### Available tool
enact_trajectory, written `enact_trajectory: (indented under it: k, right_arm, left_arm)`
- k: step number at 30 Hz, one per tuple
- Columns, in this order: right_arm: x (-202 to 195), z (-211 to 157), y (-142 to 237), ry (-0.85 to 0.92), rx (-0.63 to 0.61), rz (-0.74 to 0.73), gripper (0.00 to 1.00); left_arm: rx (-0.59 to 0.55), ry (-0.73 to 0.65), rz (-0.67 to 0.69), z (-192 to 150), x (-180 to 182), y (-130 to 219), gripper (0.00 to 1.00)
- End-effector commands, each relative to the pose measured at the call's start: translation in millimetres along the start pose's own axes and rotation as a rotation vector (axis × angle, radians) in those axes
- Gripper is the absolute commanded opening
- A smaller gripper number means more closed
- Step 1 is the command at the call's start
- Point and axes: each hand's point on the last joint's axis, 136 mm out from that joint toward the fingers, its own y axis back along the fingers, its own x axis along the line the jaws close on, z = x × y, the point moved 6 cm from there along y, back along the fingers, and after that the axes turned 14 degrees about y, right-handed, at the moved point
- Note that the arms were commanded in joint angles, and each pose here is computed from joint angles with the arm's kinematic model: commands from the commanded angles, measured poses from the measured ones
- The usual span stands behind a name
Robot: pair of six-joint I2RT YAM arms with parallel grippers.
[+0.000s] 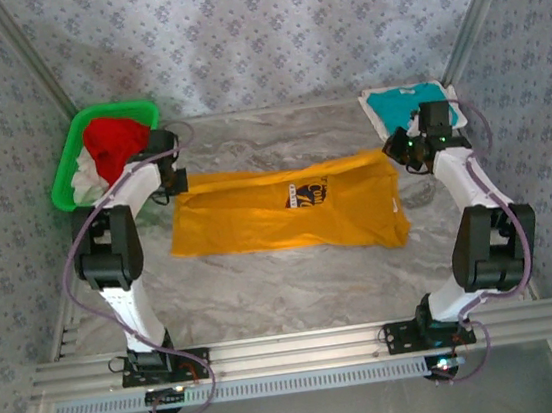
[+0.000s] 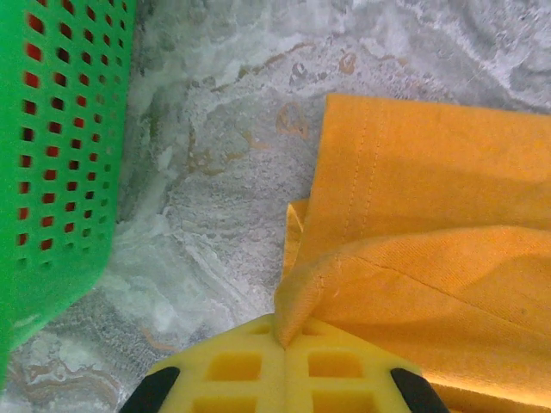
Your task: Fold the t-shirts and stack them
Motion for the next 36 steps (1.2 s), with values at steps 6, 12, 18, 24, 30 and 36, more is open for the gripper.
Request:
enact_trajectory:
  k: [6, 12, 18, 24, 30, 36]
  right_arm:
    - [3, -8, 34, 0.001, -0.056, -0.021, 0.0]
    - [-5, -48, 50, -0.029, 0.001, -0.054, 0.04]
    - [-9, -74, 76, -0.018, 0.008, -0.098, 0.24]
    - [4, -44, 83, 0.022, -0.107, -0.054, 0.26]
    - [27, -29, 31, 0.12, 0.039, 0.04, 0.26]
    - [44, -31, -22, 0.268, 0.207, 0.022, 0.29]
  left_arm:
    - [-0.048, 0.03, 0.021, -7, 10, 26, 0.0]
    - [-0.029, 0.021, 0.051, -35, 16, 30, 0.28]
    - [-0.051, 0.003, 0.06, -59, 23, 52, 0.45]
    - [-0.099, 0.015, -0.024, -28, 6, 68, 0.43]
    - [-0.057, 0.007, -0.11, -10, -28, 49, 0.43]
    - [0.011, -0.01, -0.117, -31, -36, 28, 0.44]
